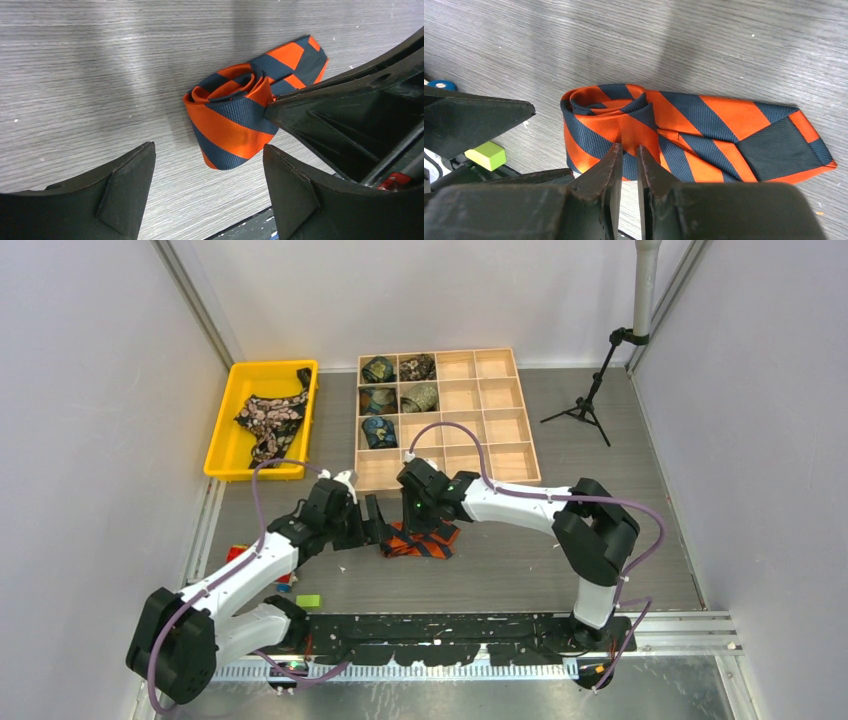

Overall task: Roll the ties
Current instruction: Roll the tie at the center of the board.

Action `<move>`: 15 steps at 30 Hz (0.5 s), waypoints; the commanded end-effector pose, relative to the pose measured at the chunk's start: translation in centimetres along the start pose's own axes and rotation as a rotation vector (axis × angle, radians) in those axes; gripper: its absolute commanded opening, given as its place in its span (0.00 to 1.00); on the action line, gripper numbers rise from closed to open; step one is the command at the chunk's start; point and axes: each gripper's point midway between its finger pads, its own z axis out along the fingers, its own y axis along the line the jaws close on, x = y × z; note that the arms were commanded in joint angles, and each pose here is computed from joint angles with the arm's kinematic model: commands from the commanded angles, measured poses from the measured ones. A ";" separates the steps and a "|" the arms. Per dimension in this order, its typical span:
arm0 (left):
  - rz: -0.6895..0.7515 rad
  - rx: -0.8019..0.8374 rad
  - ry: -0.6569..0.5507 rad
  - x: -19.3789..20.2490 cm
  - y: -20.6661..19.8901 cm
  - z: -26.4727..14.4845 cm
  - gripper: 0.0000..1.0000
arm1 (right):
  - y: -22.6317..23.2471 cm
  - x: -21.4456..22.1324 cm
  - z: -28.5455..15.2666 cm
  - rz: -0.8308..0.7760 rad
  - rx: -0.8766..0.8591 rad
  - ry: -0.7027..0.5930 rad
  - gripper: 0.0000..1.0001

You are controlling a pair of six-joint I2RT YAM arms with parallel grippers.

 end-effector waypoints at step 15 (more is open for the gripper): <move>-0.149 0.160 0.018 0.8 -2.3 2.2 0.77 | -1.7 1.1 1.9 0.032 -0.002 0.016 0.19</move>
